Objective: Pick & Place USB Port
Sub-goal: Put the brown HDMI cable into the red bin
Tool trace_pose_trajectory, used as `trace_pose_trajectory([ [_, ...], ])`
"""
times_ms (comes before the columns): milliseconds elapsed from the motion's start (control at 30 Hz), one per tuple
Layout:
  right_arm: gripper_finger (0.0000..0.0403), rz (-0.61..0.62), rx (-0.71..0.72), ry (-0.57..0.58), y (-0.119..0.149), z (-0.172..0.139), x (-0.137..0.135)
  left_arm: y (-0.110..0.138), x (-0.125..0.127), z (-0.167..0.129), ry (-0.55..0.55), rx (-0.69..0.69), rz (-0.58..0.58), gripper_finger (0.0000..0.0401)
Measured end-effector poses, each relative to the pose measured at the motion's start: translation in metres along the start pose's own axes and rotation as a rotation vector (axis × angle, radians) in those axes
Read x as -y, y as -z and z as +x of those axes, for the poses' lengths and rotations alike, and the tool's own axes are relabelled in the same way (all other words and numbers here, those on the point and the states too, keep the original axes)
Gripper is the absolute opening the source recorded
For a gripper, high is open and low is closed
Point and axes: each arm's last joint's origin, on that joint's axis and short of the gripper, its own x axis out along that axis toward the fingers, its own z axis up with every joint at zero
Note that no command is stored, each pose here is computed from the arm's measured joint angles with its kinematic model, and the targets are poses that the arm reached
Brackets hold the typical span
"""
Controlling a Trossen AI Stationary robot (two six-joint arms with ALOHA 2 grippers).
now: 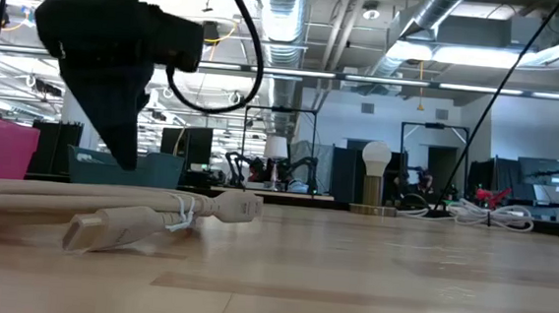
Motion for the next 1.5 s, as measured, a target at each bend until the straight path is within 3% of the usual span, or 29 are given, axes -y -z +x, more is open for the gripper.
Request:
trace_pose_trajectory([
  [733,0.0091,0.004,0.002,-0.001,0.000,0.000,0.000,0.003,0.011,0.043,-0.012,-0.052,0.010,0.0188],
  [867,0.0091,0.004,0.002,-0.001,0.000,0.000,0.000,0.002,0.011,0.039,0.003,-0.040,0.005,0.0158],
  [1100,0.0091,0.003,0.002,-0.001,0.000,0.000,0.000,0.000,0.011,0.035,0.020,-0.017,-0.004,0.0042],
  [1367,0.0091,-0.004,0.002,0.000,0.000,0.000,0.000,-0.002,0.010,0.032,0.058,-0.039,-0.011,0.0038],
  [1500,0.0091,-0.006,0.003,0.006,0.000,0.000,0.000,-0.009,0.005,0.015,0.114,-0.005,-0.036,0.0038],
])
